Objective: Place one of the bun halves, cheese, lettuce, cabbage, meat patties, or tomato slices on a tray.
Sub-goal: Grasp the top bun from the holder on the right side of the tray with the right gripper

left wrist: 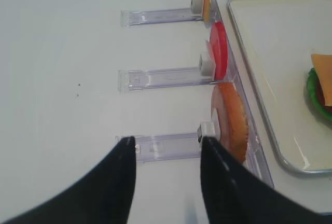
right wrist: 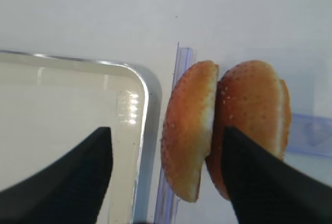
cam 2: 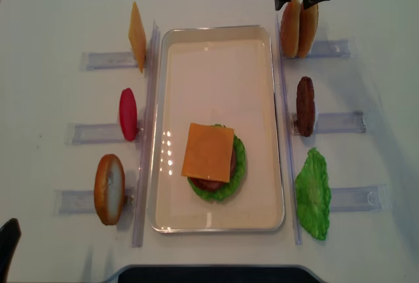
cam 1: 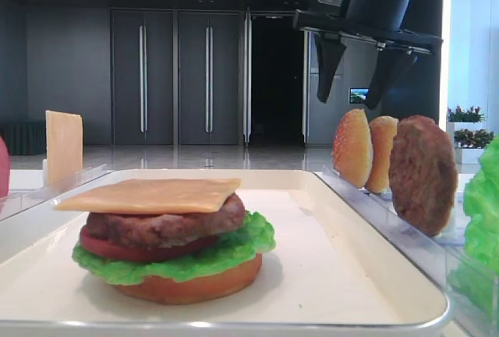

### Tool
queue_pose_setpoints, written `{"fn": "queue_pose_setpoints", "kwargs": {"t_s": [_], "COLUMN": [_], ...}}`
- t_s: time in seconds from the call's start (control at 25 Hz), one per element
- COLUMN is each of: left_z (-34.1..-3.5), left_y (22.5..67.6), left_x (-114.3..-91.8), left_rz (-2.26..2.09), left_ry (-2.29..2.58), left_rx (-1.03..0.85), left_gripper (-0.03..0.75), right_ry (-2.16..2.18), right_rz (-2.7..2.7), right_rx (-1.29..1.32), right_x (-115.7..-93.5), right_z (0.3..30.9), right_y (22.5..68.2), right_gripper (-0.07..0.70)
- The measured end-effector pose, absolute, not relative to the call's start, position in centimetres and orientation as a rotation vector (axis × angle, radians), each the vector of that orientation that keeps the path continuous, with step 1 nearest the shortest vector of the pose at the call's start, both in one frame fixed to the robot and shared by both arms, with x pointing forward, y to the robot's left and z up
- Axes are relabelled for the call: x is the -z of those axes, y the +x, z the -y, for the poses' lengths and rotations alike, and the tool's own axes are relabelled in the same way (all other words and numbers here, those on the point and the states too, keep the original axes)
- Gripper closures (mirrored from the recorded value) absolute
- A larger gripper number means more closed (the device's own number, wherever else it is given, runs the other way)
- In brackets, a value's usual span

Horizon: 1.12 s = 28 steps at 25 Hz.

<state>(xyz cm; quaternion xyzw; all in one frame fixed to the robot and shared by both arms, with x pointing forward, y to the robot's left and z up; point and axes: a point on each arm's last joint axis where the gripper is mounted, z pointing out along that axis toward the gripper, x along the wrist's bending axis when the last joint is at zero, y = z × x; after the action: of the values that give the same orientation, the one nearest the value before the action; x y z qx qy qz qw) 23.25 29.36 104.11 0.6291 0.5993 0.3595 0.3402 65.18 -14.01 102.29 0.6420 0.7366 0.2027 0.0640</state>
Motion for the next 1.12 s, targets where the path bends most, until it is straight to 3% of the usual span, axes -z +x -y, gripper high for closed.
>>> {"fn": "queue_pose_setpoints", "kwargs": {"t_s": [0.44,1.12], "left_z": [-29.4,-29.4], "left_y": [23.3,23.3], "left_x": [-104.1,-104.1], "left_rz": [-1.560,-1.560], "left_ry": [1.637,1.637], "left_rx": [-0.936,-0.936], "left_gripper": [0.398,0.398], "right_ry": [1.961,1.948], "right_rz": [-2.268,-2.279], "right_rx": [-0.563,-0.573], "right_x": [-100.3,-99.4], "right_z": [13.8,13.6], "right_y": [65.6,66.1], "right_gripper": [0.169,0.171]}}
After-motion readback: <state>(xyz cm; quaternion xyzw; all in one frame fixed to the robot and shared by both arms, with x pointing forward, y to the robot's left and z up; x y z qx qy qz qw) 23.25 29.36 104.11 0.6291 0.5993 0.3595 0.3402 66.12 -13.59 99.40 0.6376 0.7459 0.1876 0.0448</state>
